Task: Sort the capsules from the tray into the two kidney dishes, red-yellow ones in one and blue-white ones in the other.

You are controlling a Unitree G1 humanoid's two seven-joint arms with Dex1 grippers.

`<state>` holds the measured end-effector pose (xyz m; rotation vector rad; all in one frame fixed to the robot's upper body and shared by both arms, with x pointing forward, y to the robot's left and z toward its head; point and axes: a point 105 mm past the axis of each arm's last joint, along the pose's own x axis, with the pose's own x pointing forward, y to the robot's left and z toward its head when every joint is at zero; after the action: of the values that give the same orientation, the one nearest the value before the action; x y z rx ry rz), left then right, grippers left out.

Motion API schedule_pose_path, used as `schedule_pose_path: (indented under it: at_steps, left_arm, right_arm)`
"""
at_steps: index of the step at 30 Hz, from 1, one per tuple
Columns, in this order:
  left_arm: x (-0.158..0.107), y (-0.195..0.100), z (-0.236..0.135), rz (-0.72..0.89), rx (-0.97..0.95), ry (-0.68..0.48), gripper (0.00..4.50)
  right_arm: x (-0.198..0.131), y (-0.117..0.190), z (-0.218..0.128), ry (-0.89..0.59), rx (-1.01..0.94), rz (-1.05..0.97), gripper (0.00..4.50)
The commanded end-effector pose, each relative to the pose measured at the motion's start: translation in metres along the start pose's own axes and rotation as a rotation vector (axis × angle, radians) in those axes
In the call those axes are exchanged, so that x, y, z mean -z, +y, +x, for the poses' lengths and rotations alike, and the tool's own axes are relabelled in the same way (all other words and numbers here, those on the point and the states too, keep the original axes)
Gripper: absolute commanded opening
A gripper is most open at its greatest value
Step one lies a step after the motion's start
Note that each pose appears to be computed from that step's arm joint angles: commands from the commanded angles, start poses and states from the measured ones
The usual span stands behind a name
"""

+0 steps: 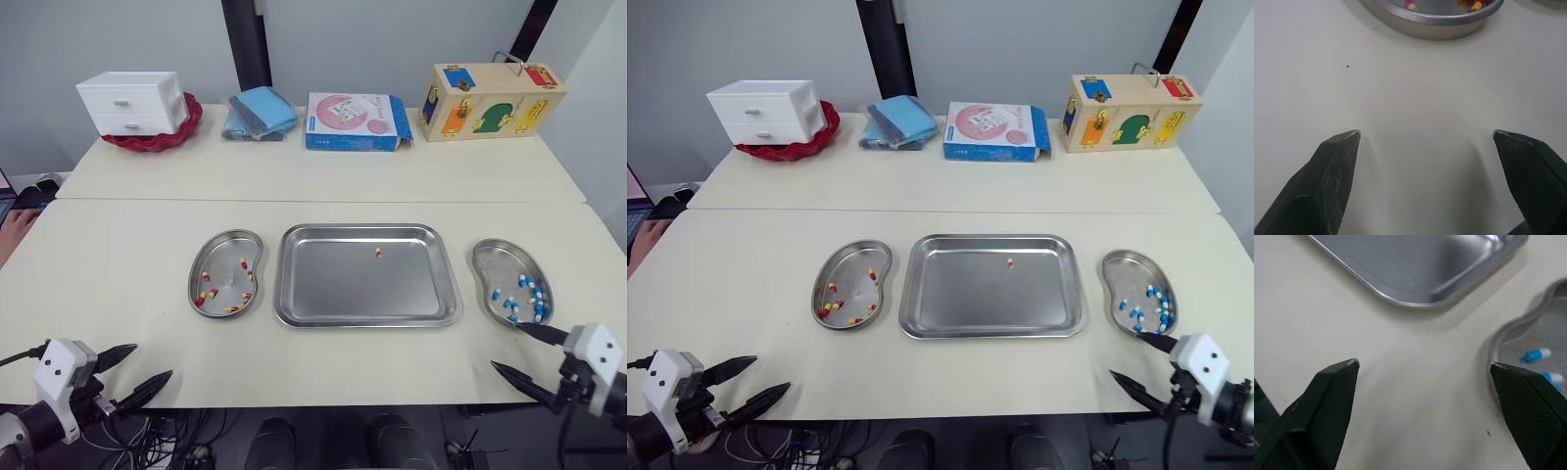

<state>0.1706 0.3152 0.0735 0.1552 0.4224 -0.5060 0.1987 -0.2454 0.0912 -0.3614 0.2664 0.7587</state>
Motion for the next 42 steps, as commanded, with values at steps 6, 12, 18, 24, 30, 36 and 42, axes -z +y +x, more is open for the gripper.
schedule_pose_path:
  at_steps: [6,12,18,24,30,36,42]
  left_arm:
    - [-0.036,-0.033,0.015,0.063,0.111,-0.09,4.5]
    - [-0.097,-0.084,0.056,0.123,0.312,-0.268,4.5]
    - [-0.14,-0.116,0.114,0.203,0.455,-0.345,4.5]
    - [-0.179,-0.138,0.178,0.288,0.535,-0.377,4.5]
    - [-0.189,-0.159,0.232,0.288,0.626,-0.338,4.5]
    - [-0.191,-0.168,0.27,0.364,0.653,-0.29,4.5]
    - [-0.193,-0.174,0.295,0.39,0.644,-0.249,4.5]
  right_arm:
    - [-0.033,0.01,0.025,-0.159,-0.028,-0.028,4.48]
    - [-0.029,0.019,0.032,-0.192,-0.02,-0.015,4.48]
    - [-0.026,0.031,0.037,-0.19,-0.022,-0.014,4.48]
    - [-0.026,0.038,0.041,-0.193,0.004,-0.002,4.48]
    - [-0.034,0.045,0.043,-0.213,0.035,0.006,4.48]
    - [-0.039,0.049,0.045,-0.211,0.05,0.018,4.48]
    - [-0.044,0.051,0.047,-0.211,0.07,0.032,4.48]
